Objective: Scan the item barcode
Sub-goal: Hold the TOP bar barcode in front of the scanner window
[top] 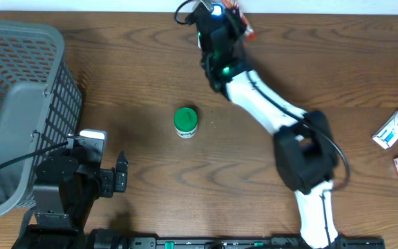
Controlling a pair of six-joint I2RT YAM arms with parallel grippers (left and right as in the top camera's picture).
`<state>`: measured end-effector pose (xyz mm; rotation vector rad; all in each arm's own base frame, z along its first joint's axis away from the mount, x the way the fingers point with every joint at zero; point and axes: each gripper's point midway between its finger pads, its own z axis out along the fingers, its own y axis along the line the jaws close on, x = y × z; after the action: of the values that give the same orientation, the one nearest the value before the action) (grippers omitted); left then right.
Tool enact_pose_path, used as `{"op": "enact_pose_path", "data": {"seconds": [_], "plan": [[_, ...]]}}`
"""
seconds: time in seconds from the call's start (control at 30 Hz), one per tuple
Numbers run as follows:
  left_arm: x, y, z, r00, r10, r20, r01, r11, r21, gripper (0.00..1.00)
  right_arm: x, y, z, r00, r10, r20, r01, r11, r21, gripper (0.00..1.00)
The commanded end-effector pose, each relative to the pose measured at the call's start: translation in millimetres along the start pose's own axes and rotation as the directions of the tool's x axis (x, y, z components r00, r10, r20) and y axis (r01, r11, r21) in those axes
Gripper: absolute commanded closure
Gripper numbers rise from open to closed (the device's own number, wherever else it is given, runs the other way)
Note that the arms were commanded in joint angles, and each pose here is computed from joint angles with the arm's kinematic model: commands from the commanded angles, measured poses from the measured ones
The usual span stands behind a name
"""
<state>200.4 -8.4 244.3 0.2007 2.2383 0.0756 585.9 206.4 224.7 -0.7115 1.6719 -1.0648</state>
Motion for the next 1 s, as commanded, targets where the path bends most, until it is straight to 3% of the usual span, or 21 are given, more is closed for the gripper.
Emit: {"op": "enact_pose_path", "data": {"seconds": [0.0,0.07,0.2,0.43,0.97], "plan": [[-4,-1,-4,1.000,0.010,0.019,-0.011,1.000,0.006,0.01,17,26,9,0.899,-0.420,-0.126,0.430,0.900,0.070,0.99],[-4,-1,-4,1.000,0.010,0.019,-0.011,1.000,0.006,0.01,23,42,17,0.887,-0.443,-0.129,0.455,0.887,0.079,0.99],[-4,-1,-4,1.000,0.010,0.019,-0.011,1.000,0.006,0.01,43,74,29,0.790,-0.595,-0.147,0.605,0.796,0.023,0.99],[-4,-1,-4,1.000,0.010,0.019,-0.011,1.000,0.006,0.01,34,98,29,0.784,-0.616,-0.079,0.620,0.784,0.039,0.99],[-4,-1,-4,1.000,0.010,0.019,-0.011,1.000,0.006,0.01,42,100,45,0.763,-0.645,-0.038,0.646,0.763,0.023,0.99]]}}
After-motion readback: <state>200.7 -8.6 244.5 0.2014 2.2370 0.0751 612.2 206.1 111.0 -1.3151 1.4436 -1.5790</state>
